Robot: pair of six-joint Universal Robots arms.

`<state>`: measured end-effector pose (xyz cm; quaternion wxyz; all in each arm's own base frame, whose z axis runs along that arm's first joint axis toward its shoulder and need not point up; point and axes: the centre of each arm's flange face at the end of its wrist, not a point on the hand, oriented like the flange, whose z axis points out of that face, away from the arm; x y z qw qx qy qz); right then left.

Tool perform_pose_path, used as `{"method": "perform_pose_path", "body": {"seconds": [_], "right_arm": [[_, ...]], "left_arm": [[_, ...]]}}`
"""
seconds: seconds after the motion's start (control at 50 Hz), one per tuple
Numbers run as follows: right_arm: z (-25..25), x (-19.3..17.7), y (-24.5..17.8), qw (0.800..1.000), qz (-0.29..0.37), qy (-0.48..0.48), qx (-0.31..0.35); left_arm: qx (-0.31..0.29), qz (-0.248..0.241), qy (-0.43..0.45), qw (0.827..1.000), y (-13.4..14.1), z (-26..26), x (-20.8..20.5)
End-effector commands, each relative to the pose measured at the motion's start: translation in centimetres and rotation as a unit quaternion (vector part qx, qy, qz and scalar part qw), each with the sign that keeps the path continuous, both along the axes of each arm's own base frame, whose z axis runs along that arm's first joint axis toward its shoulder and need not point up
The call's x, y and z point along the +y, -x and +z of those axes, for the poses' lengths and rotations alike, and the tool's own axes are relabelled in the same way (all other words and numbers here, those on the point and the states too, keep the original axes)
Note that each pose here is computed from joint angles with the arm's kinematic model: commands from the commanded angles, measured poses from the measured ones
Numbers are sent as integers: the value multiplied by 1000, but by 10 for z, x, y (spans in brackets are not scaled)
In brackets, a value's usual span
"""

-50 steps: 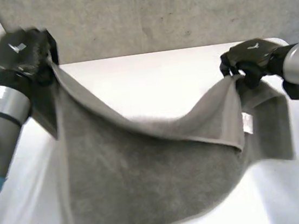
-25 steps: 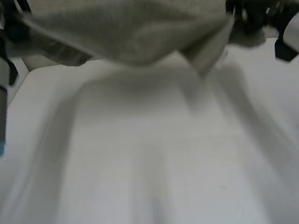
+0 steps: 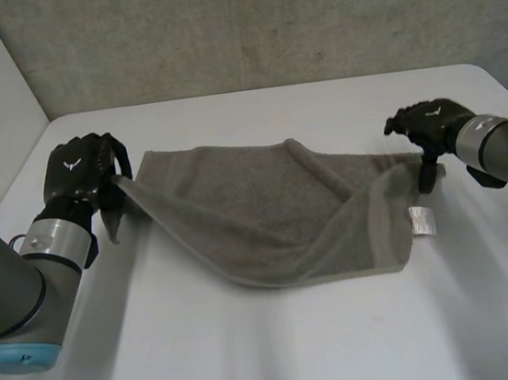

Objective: Fold the towel.

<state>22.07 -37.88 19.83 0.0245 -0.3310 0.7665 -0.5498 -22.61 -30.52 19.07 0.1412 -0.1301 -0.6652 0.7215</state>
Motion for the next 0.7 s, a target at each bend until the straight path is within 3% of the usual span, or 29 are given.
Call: {"method": "perform_pose_path", "body": {"seconds": [0.02, 0.14, 0.24, 0.34, 0.54, 0.7], "right_arm": [[38, 46, 6, 998, 6, 64, -15], [39, 82, 12, 997, 14, 68, -16], [3, 126, 12, 998, 57, -14, -25], [-17, 146, 11, 994, 81, -57, -36], [-51, 142, 4, 990, 98, -94, -43], [-67, 124, 2, 993, 94, -56, -42]], "left_arm": [[2, 7, 6, 1000, -3, 4, -4], [2, 12, 4, 1000, -7, 3, -6], [3, 16, 2, 1000, -9, 2, -7], [3, 16, 1, 1000, -10, 2, -6], [2, 13, -4, 1000, -8, -1, -3], [1, 10, -4, 1000, -6, -1, -2]]}}
